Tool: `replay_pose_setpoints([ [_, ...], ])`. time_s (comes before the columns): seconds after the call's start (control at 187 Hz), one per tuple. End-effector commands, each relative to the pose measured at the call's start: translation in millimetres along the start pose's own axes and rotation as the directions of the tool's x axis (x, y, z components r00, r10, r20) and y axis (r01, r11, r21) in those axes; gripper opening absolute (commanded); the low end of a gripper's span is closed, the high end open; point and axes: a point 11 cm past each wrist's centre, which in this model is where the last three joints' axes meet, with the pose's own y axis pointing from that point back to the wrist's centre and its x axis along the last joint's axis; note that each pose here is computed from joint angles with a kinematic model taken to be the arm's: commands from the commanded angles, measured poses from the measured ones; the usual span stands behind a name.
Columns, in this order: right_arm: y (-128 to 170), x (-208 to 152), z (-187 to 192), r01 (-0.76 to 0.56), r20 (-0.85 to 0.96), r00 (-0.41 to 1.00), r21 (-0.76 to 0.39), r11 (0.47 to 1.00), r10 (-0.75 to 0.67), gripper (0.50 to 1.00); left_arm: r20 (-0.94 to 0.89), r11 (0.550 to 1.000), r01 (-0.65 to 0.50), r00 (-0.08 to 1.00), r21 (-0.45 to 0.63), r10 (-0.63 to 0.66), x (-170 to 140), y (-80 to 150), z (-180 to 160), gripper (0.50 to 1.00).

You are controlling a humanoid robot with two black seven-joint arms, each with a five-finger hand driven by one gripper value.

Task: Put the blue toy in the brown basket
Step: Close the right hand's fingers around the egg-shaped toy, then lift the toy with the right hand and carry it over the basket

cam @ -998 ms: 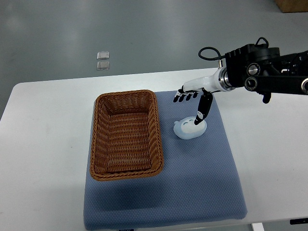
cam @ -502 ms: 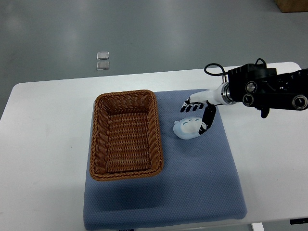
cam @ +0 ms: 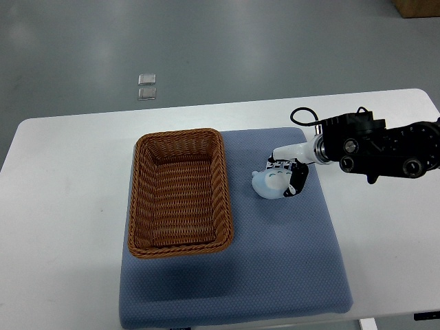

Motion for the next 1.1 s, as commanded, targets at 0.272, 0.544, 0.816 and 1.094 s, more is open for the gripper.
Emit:
replay_pose_setpoints([
  [0.272,45.1,57.1,-10.3,-0.065,-0.031,0.997,0.024,0.998,0.066,0.625,0.000,1.000,0.002,1.000,0.000,-0.002,-0.6,0.0,0.0,1.000],
  [0.544,83.1,108.5,-98.2,-0.105,-0.024,0.994,0.176,0.979,0.111,0.635,0.000,1.000,0.008,1.000,-0.001,-0.008,-2.8,0.0,0.2,1.000],
  [0.816,46.7,79.9,-196.6,-0.029,-0.108,0.992,0.289,0.957,0.063,0.641,-0.001,1.000,-0.001,1.000,0.000,0.001,0.4,0.0,0.0,1.000],
  [1.094,2.7,48.0,-193.4,-0.013,-0.048,0.998,0.274,0.962,0.027,0.650,-0.003,1.000,-0.001,1.000,0.000,0.001,0.4,0.0,0.1,1.000],
])
